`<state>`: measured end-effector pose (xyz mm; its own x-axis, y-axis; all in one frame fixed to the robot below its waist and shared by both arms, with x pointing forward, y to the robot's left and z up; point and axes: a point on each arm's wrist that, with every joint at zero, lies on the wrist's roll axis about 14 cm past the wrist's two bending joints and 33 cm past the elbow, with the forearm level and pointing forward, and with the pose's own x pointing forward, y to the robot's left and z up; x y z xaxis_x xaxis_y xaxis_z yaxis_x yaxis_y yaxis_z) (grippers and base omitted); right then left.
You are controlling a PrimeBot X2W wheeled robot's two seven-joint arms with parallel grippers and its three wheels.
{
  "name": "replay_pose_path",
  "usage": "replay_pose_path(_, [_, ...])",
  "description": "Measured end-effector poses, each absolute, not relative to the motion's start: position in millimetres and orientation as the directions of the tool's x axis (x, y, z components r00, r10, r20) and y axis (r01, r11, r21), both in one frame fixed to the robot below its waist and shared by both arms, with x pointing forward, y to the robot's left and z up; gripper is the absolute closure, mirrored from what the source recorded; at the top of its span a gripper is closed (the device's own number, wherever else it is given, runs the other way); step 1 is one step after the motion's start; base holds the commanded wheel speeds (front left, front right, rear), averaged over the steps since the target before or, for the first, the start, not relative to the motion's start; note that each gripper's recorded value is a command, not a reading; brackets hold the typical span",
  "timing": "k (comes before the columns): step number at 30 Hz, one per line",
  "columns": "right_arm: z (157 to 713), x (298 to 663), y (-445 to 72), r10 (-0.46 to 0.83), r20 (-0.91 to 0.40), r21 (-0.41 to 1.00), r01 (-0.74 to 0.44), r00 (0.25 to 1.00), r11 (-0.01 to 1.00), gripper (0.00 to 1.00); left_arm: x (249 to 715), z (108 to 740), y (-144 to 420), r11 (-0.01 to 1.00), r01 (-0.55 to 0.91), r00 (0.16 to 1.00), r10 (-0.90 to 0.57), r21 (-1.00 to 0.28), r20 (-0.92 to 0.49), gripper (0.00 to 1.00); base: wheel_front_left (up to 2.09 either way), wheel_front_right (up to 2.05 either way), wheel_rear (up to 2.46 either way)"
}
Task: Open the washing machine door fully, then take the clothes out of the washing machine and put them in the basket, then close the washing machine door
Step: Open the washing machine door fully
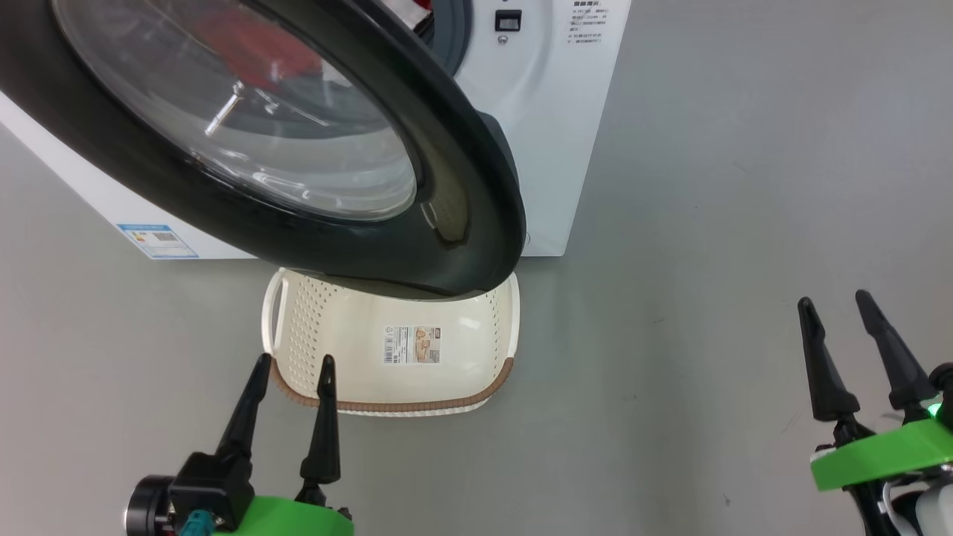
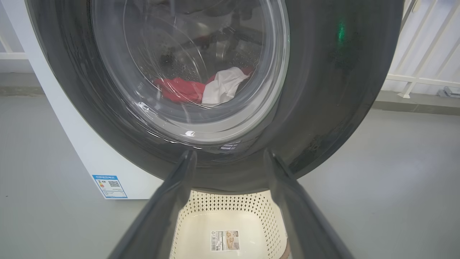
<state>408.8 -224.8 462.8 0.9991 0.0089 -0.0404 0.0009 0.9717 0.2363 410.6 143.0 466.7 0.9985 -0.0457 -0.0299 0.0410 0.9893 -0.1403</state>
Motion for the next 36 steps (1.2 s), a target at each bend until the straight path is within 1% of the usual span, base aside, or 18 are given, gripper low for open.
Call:
replay_pose_path(5, [452, 398, -224, -0.002, -0.073, 0.223, 0.018, 0.997, 0.975, 0.00, 410, 468, 143, 0.989, 0.040, 0.999, -0.044, -0.140, -0.027, 0.00, 0.00, 0.00, 0.00])
replay_pose_path(21, [448, 399, -219, 0.002, -0.085, 0.229, 0.018, 0.996, 0.973, 0.00, 410, 467, 144, 0.990, 0.037, 0.999, -0.041, -0.139, -0.029, 0.00, 0.00, 0.00, 0.00])
replay_pose_path(23, [449, 399, -218, 0.003, -0.081, 0.236, 0.017, 0.997, 0.972, 0.00, 410, 468, 145, 0.990, 0.036, 0.999, -0.041, -0.139, -0.027, 0.00, 0.00, 0.00, 0.00])
replay_pose_path(26, [451, 401, -215, -0.002, -0.070, 0.287, 0.022, 0.998, 0.958, 0.01, 409, 468, 144, 0.990, 0.037, 0.999, -0.041, -0.139, -0.027, 0.00, 0.00, 0.00, 0.00])
replay_pose_path(27, [451, 402, -213, -0.002, -0.068, 0.305, 0.023, 0.998, 0.952, 0.20, 409, 468, 144, 0.990, 0.038, 0.999, -0.043, -0.139, -0.027, 0.00, 0.00, 0.00, 0.00])
replay_pose_path(28, [452, 402, -211, 0.001, -0.066, 0.319, 0.020, 0.998, 0.947, 0.51, 409, 468, 143, 0.989, 0.040, 0.999, -0.044, -0.139, -0.027, 0.00, 0.00, 0.00, 0.00])
replay_pose_path(29, [452, 404, -208, 0.009, -0.063, 0.334, 0.012, 0.998, 0.942, 0.65, 409, 468, 143, 0.989, 0.042, 0.999, -0.046, -0.140, -0.028, 0.00, 0.00, 0.00, 0.00])
replay_pose_path(30, [454, 406, -204, 0.017, -0.055, 0.348, 0.004, 0.998, 0.937, 1.00, 408, 467, 142, 0.989, 0.043, 0.998, -0.048, -0.140, -0.029, 0.00, 0.00, 0.00, 0.00])
replay_pose_path(36, [488, 437, -176, 0.088, 0.057, 0.438, -0.105, 0.994, 0.893, 1.00, 407, 466, 143, 0.989, 0.041, 0.998, -0.046, -0.141, -0.033, 0.00, 0.00, 0.00, 0.00])
